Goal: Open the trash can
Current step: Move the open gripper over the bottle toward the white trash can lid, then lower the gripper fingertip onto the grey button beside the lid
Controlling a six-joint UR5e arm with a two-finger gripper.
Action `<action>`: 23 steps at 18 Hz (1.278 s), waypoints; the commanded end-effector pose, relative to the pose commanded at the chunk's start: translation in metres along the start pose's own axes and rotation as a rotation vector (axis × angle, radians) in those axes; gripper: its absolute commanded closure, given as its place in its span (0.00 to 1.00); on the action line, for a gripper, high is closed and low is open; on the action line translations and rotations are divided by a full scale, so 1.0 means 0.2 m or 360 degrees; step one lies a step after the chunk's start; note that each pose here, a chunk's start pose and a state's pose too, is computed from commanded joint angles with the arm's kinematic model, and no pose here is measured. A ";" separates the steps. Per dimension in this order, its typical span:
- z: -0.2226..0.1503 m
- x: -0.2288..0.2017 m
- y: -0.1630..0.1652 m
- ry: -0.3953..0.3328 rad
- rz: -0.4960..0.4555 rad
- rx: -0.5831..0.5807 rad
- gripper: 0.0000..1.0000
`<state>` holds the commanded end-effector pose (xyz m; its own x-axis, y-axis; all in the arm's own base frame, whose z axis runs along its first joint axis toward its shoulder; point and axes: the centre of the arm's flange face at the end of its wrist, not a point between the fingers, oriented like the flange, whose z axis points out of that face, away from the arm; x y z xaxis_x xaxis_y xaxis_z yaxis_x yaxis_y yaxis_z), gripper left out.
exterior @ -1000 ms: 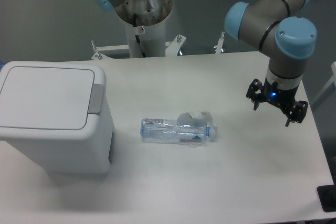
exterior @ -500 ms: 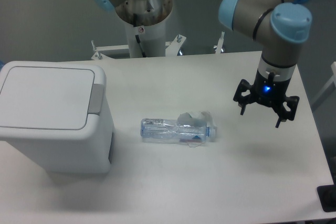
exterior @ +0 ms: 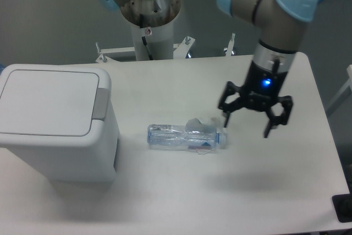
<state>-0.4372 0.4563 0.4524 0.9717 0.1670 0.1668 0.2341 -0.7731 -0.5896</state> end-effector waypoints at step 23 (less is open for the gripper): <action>0.09 0.75 -0.08 0.0153 -0.0058 -0.0045 0.00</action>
<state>-0.2947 0.5049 0.4723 0.9550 0.1368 0.2633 0.2667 -0.7846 -0.5597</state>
